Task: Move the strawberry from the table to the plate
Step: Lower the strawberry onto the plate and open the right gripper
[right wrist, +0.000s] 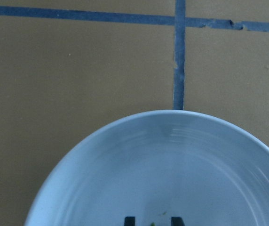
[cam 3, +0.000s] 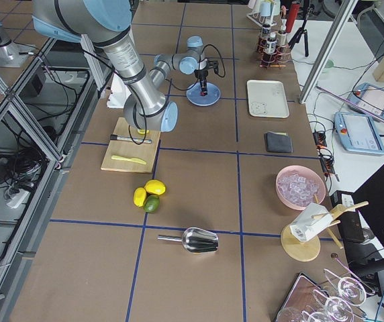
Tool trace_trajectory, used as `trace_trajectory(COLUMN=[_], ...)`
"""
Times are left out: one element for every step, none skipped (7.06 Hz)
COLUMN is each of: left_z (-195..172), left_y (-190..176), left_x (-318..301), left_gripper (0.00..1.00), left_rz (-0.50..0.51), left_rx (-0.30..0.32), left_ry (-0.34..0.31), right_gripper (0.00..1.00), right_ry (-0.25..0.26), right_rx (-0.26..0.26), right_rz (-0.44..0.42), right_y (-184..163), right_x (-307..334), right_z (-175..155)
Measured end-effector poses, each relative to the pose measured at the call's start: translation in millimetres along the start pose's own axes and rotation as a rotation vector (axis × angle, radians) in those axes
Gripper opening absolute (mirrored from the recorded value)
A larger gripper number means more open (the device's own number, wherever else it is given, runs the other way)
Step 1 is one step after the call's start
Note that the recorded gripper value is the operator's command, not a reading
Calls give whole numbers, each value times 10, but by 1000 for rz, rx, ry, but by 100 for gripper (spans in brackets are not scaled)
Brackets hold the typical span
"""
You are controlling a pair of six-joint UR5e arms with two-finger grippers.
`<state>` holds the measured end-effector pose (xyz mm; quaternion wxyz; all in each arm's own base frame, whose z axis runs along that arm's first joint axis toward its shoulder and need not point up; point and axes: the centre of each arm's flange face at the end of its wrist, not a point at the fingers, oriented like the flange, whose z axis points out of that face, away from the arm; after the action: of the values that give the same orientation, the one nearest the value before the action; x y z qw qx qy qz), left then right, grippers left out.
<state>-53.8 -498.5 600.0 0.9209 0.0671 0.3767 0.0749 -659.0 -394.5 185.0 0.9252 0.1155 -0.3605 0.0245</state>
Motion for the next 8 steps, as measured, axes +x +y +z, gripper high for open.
trace_trajectory(left_z=[1,2,1,1,0,0,0,-1], left_y=[-1,-1,-1,-1,-1,-1,-1,-1], left_x=[1,2,2,1,0,0,0,1], left_gripper=[100,100,100,100,100,100,100,100], left_rz=[0,0,0,0,0,0,0,0], left_rx=[0,0,0,0,0,0,0,1], left_ry=[0,0,0,0,0,0,0,0], right_gripper=[0,0,0,0,0,38,99,100], right_ry=[3,3,4,9,17,22,22,18], right_rx=[-1,0,1,6,11,14,16,19], right_rz=[0,-4,-9,-13,-14,-15,-14,-10], right_y=[1,-1,-2,-3,-3,1,0,-3], right_x=[4,3,10,25,55,83,88,81], right_z=[-30,-74,-87,-78,-52,-29,-28,-42])
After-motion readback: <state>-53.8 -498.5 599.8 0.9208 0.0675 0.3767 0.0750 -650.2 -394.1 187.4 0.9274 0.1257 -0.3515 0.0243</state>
